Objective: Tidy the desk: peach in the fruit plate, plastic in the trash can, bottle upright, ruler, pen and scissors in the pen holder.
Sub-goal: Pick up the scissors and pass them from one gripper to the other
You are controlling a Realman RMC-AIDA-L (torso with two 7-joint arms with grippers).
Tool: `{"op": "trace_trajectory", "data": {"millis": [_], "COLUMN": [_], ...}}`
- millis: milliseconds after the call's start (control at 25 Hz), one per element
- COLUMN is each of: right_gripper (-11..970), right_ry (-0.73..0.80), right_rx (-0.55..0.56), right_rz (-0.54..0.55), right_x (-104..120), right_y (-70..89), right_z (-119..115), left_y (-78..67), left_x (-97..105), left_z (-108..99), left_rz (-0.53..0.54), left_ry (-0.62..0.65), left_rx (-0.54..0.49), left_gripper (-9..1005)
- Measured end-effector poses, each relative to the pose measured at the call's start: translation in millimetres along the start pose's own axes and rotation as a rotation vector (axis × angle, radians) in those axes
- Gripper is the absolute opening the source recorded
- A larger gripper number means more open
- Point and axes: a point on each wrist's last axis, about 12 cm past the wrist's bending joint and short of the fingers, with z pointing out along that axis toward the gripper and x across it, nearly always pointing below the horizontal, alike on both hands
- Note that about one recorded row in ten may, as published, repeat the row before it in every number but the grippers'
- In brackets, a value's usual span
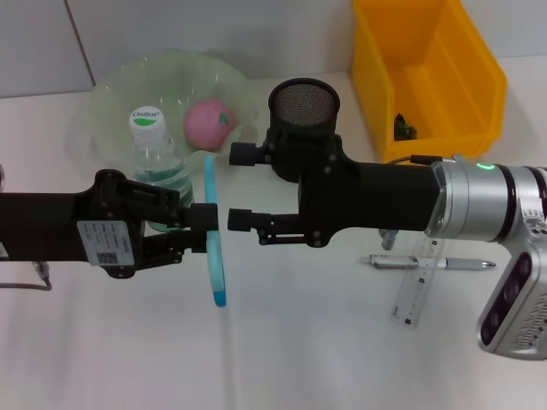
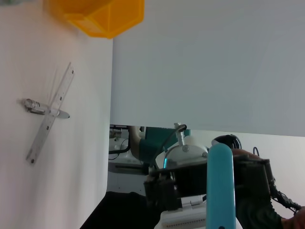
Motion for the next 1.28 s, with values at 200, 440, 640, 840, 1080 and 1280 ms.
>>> {"op": "trace_trajectory", "data": {"millis": [200,440,640,840,1080,1280], "right_gripper": [745,746,745,745,745,746], "right_ry": [-0.020,-0.036,-0.041,-0.049,-0.054,-0.053], "right_rx": [-0.008,-0.002,-0.003,-0.004,-0.010,-0.010], "right_rz": [-0.005,-0.026,-0.051,-0.086,-0.112,-0.132], "right_x": [-0.8,-1.9,-2.3,-3.7,-3.9,-4.0], "right_y": [-0.9,-2.5,-2.0,0.8,1.8,2.7], "right_z": [2.7,4.0,5.2,7.5,9.2,10.2], "left_y": [-0.2,0.4,2.9,4.1,5.7,5.8], "left_x": [-0.6,-1.0,-0.1,0.7,1.7,2.4], "left_z": [1.5,1.9,3.4,2.8,0.7,-0.2], "left_rz": [0.001,-0.005,-0.023,-0.030,-0.037,-0.039], "left_ry": [0.002,-0.005,-0.005,-0.007,-0.006,-0.001], "left_rx": [0.000,0.002,0.007,0.004,-0.009,-0.012], "left_gripper": [240,240,241,240,240,241]}}
